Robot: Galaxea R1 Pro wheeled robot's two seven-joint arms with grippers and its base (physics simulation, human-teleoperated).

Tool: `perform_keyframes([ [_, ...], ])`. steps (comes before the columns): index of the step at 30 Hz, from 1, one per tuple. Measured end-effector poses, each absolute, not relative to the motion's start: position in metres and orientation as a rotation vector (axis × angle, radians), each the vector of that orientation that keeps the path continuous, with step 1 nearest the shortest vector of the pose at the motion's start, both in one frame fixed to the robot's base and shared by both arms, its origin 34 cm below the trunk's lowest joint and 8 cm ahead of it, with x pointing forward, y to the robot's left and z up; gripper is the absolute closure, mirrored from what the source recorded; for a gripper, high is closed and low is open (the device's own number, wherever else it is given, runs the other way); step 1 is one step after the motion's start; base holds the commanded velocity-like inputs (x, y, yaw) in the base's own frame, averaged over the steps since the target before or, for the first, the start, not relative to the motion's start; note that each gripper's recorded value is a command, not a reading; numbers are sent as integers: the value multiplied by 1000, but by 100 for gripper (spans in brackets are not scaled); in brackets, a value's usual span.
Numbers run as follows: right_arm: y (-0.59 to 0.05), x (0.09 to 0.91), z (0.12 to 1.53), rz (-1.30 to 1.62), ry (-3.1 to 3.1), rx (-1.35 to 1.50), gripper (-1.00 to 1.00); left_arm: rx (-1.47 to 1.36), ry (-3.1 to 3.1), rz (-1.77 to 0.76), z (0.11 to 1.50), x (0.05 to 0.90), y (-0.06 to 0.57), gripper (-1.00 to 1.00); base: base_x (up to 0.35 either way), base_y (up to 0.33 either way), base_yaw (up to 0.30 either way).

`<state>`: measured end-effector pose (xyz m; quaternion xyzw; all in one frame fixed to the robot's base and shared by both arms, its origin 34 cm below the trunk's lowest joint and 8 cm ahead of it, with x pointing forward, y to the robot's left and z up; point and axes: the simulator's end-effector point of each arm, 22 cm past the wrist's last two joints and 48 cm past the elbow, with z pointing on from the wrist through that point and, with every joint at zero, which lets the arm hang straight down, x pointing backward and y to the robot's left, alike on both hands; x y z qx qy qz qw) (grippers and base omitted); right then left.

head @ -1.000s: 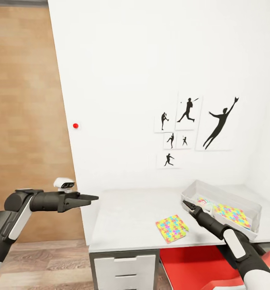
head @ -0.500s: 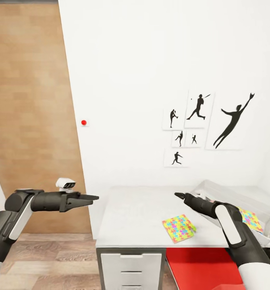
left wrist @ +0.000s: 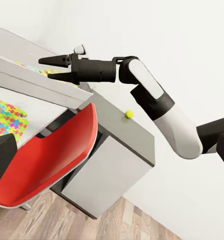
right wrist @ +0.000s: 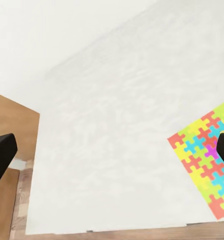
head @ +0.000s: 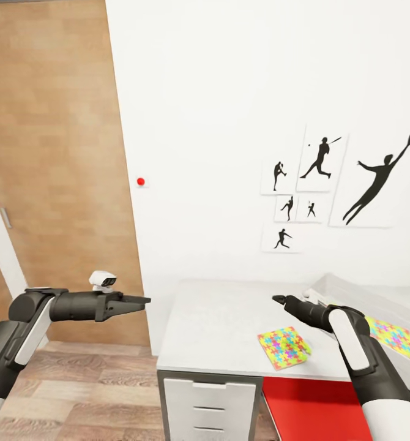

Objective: Put all the toys in the child's room - the three board games (two on the bed and one on the table), the two jigsaw puzzles on the table, and the tennis ball on the table - inside the toy box on the table in the child's room.

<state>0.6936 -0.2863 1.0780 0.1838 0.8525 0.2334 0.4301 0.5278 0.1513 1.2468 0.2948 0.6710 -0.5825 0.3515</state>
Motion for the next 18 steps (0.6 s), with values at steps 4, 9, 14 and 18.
perform_keyframes([
  [4, -298, 693, 1064, 588, 2139, 517, -100, 758, 1739, -1514, 1245, 530, 150, -100, 0, 0, 32],
  [9, -312, 691, 1051, 604, 2143, 584, -100, 752, 1742, -1520, 1242, 532, 150, -100, 0, 0, 8],
  [14, -317, 691, 1045, 612, 2142, 606, -100, 746, 1749, -1524, 1238, 534, 151, -100, 0, 0, 1],
  [18, -318, 691, 1041, 612, 2147, 611, -100, 741, 1753, -1528, 1235, 535, 151, -100, 10, -70, 0],
])
